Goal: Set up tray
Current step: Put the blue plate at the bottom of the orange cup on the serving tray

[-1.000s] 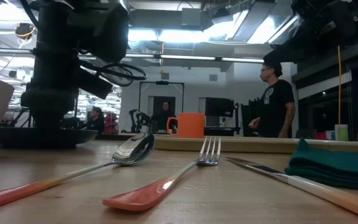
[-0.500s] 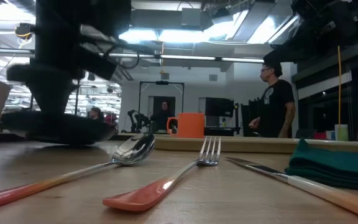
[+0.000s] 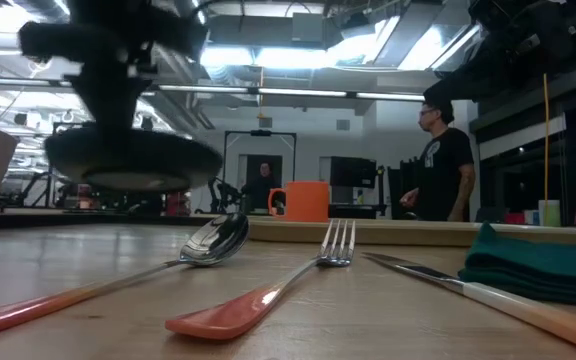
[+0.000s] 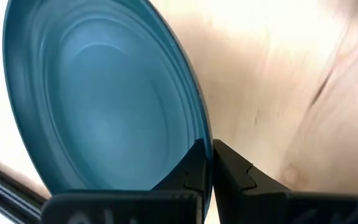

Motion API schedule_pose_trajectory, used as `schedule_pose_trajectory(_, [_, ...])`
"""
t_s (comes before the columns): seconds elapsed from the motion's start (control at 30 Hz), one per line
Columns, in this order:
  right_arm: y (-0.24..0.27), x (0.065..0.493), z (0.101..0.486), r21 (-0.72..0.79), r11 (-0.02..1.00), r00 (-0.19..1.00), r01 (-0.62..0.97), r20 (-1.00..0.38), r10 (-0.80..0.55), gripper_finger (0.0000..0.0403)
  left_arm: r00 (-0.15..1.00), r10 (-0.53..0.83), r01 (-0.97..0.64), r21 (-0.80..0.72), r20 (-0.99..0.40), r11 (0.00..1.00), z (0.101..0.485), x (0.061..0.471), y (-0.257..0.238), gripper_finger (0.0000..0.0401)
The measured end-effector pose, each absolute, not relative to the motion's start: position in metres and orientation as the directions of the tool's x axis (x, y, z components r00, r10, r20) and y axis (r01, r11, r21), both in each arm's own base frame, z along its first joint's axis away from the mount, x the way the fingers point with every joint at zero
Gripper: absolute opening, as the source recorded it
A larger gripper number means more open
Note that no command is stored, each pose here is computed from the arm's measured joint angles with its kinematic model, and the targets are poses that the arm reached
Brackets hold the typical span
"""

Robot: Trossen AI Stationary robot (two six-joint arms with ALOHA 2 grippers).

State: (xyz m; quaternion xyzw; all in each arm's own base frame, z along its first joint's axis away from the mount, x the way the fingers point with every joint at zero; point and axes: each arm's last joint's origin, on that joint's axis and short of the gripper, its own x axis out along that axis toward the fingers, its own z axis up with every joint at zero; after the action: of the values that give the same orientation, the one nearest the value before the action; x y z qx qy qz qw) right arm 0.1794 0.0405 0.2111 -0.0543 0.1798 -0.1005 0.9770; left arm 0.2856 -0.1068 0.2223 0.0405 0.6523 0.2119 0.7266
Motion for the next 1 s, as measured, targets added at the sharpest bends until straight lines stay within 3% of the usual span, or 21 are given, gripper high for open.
schedule_pose_trajectory(0.47, [0.040,0.179,0.211,-0.142,0.974,0.915,0.177,-0.340,-0.216,0.0012,0.266,0.344,-0.152,0.313,-0.901,0.938,0.246,0.315,-0.099,0.0002])
schedule_pose_trajectory(0.77, [0.041,0.180,0.214,-0.081,0.977,0.924,0.196,-0.318,-0.211,0.0012,0.331,0.318,-0.094,0.304,-0.888,0.948,0.245,0.335,-0.077,0.0002])
schedule_pose_trajectory(1.0, [0.042,0.169,0.225,-0.049,0.991,0.951,0.126,-0.280,-0.135,0.0012,0.353,0.322,-0.011,0.340,-0.879,0.940,0.239,0.348,-0.057,0.0002])
